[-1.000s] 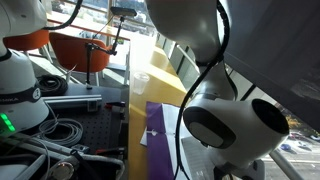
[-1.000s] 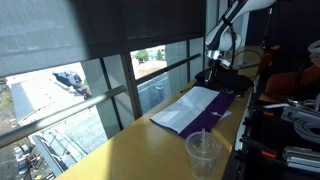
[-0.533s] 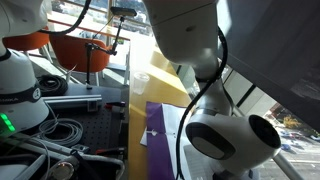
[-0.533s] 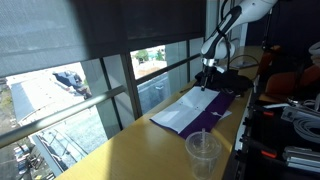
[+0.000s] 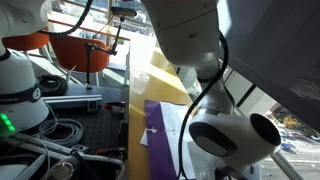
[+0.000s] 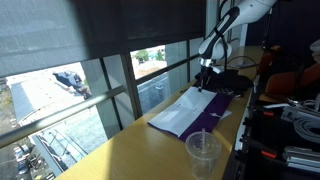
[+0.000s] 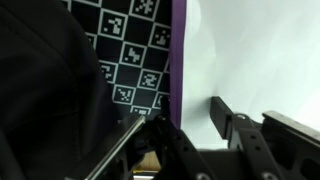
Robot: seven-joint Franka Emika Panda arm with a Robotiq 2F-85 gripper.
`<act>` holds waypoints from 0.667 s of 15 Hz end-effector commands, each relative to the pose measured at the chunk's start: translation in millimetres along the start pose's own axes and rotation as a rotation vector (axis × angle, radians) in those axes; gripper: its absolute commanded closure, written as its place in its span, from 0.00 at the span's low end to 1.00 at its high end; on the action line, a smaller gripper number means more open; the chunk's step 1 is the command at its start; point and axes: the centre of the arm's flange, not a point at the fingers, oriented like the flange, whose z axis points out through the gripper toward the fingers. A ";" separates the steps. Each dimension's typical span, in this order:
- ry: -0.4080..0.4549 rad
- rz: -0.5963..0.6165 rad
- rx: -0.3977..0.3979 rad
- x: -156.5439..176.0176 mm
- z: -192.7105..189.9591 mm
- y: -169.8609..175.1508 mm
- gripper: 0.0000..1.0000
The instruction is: Close the purple folder.
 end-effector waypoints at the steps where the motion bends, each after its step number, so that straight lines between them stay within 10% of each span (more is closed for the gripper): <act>1: 0.001 0.010 0.018 14.2 -10.4 -5.4 0.85; 3: 0.010 0.015 0.023 19.2 -13.5 -9.7 0.99; 10: -0.006 0.012 -0.034 21.9 -48.5 -22.7 1.00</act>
